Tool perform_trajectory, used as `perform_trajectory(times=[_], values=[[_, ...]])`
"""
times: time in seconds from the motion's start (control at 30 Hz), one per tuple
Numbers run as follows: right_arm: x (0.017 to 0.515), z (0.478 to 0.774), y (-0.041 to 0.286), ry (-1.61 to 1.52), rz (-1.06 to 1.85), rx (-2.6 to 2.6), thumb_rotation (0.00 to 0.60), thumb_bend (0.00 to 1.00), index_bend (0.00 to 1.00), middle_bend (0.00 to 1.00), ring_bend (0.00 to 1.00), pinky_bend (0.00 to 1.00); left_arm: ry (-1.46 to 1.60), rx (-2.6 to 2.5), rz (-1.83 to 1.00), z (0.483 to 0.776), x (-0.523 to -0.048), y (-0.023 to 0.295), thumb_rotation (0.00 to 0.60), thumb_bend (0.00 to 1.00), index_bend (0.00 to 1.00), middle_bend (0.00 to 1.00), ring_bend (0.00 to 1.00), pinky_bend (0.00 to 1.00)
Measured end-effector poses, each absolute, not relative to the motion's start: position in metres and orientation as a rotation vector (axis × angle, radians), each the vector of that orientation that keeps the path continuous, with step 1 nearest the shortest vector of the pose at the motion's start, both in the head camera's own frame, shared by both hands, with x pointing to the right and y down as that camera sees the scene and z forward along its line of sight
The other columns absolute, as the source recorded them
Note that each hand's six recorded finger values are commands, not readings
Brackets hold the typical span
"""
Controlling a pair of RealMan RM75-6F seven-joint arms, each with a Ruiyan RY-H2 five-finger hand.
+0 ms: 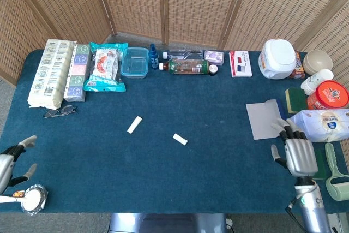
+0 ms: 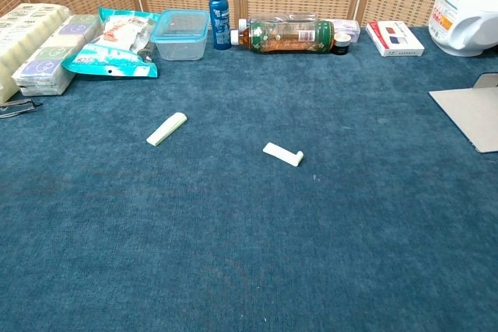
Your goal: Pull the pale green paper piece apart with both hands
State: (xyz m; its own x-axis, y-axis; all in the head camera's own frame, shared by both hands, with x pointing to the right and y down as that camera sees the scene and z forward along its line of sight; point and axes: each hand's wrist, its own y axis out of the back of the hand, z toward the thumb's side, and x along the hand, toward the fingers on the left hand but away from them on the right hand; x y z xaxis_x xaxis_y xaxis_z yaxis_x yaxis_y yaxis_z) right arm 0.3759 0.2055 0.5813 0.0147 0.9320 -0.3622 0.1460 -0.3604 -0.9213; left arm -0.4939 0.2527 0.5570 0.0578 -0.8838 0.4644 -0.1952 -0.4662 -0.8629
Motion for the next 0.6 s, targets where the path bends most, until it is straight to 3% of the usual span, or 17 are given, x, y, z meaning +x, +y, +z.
perform_trajectory(times=[0.27,0.6], values=[[0.385,0.569,0.223,-1.131,1.454,-1.548,0.6,0.48,0.26,0.2,0.11,0.23,1.152,-1.722,-1.438,0.552,-0.497,0.273,0.6,0.32,0.17,0.31,0.34,0.54],[0.391,0.566,0.228,-1.153,1.456,-1.541,0.6,0.48,0.26,0.2,0.11,0.23,1.151,-1.747,-1.401,0.552,-0.482,0.269,0.6,0.32,0.17,0.31,0.34,0.53]])
